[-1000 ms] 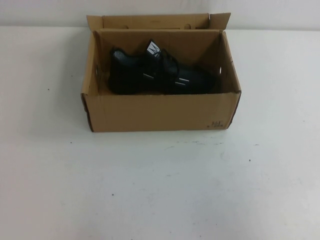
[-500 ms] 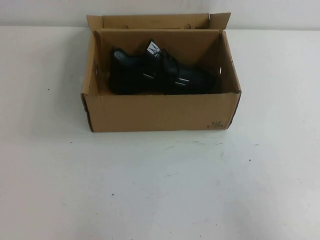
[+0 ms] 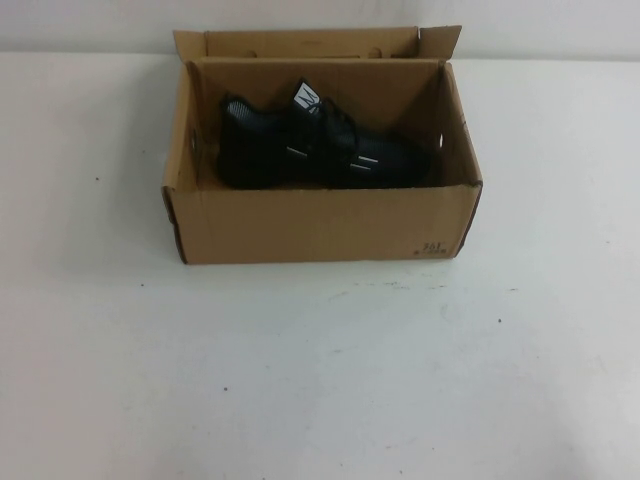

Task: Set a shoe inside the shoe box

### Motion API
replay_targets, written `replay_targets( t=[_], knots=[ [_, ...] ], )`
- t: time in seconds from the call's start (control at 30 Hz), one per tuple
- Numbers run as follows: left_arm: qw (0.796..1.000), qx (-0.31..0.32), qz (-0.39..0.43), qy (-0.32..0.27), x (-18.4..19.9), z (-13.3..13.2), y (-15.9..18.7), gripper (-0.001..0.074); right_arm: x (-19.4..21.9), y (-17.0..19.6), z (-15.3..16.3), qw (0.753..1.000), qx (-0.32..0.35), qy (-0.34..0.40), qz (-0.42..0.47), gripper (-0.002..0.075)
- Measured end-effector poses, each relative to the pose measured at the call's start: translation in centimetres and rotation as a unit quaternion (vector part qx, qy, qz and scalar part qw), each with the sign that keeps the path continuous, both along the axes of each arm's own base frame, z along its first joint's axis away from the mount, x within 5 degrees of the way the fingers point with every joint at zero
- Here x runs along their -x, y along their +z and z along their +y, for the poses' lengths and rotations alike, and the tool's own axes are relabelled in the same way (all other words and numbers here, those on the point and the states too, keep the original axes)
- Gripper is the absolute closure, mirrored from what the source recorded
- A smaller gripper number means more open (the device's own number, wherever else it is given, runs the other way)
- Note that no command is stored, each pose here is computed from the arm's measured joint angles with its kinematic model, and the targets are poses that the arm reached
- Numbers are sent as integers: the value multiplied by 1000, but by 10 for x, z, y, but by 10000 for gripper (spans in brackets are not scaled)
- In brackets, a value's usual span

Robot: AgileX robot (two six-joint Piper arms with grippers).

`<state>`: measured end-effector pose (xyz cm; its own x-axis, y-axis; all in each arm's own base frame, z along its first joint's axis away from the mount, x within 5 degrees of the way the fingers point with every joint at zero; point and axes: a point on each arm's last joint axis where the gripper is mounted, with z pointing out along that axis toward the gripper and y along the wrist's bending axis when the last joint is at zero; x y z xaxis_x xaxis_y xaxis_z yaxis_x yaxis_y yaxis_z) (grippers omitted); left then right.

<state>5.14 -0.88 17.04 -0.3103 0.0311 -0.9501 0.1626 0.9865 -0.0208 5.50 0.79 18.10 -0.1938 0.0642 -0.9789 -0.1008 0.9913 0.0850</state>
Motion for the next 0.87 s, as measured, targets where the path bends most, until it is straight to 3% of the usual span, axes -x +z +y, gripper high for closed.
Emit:
replay_targets(
  t=[0.17, 0.87],
  knots=[
    [1000, -1, 0, 0, 0, 0, 0, 736, 1, -7, -2, 999, 20, -12, 37, 743],
    [1000, -1, 1, 0, 0, 0, 0, 736, 2, -8, -2, 999, 18, -16, 42, 743]
  ],
)
